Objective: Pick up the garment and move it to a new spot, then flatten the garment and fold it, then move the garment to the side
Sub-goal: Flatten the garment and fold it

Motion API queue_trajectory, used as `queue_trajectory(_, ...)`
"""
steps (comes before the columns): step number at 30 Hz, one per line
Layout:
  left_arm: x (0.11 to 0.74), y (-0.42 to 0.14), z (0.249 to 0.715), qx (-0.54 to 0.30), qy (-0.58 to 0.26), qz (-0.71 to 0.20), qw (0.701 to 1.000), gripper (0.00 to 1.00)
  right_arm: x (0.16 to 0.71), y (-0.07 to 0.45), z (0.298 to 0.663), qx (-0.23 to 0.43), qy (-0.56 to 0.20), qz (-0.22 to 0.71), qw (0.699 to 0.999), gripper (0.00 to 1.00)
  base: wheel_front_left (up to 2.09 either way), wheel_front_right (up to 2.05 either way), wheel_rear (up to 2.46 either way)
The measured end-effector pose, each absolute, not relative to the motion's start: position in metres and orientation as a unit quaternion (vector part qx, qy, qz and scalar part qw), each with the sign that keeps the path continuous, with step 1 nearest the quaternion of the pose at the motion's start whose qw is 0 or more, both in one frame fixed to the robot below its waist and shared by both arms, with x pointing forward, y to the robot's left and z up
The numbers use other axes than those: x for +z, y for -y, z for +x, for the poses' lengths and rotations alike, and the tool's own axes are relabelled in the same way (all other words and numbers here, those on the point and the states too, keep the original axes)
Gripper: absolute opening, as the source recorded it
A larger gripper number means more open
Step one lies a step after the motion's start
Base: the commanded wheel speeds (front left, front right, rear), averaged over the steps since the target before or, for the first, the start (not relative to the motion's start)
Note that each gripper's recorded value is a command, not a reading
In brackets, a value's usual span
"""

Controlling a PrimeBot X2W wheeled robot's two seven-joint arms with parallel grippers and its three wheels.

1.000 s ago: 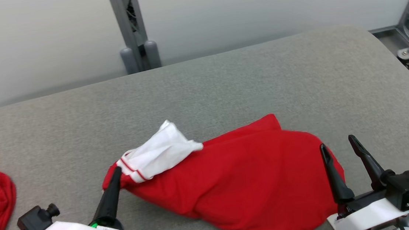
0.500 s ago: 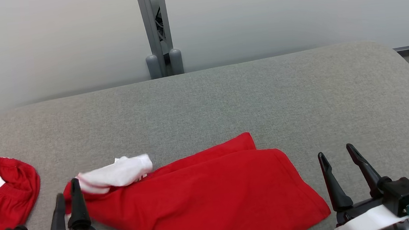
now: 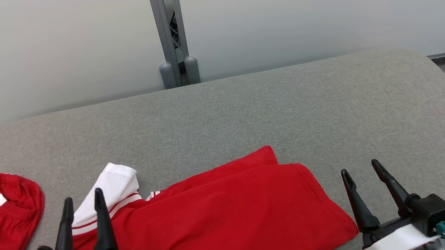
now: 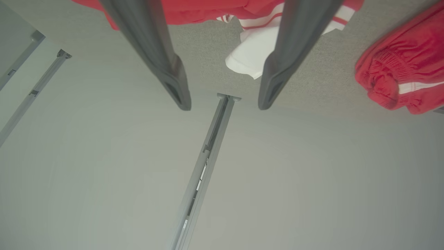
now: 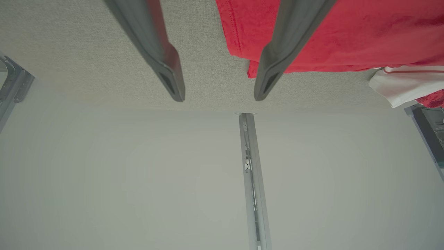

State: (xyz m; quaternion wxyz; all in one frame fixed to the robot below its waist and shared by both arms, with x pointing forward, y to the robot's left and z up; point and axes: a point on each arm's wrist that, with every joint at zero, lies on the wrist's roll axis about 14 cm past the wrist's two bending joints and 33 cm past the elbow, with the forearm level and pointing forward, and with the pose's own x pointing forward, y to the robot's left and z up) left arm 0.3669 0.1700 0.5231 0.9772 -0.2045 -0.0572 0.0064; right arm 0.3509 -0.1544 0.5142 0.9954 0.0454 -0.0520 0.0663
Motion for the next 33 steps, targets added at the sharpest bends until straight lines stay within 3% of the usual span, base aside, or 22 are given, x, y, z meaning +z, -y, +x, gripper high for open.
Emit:
queue_trajectory(5,0.515,-0.160,0.359,-0.007,0.047,-0.152,0.987,1.00,0.509,0.156,0.347,0.063,0.044,0.046,0.996,1.00,0.00,0.00,0.00)
queue_trajectory(12,0.508,-0.152,0.355,-0.019,0.037,-0.145,0.989,1.00,0.487,0.152,0.343,0.068,0.010,0.048,0.996,1.00,0.00,0.00,0.00)
queue_trajectory(33,0.495,-0.163,0.335,0.008,0.020,-0.154,0.988,1.00,0.360,0.122,0.356,0.101,-0.233,0.059,0.965,1.00,0.00,0.00,0.00)
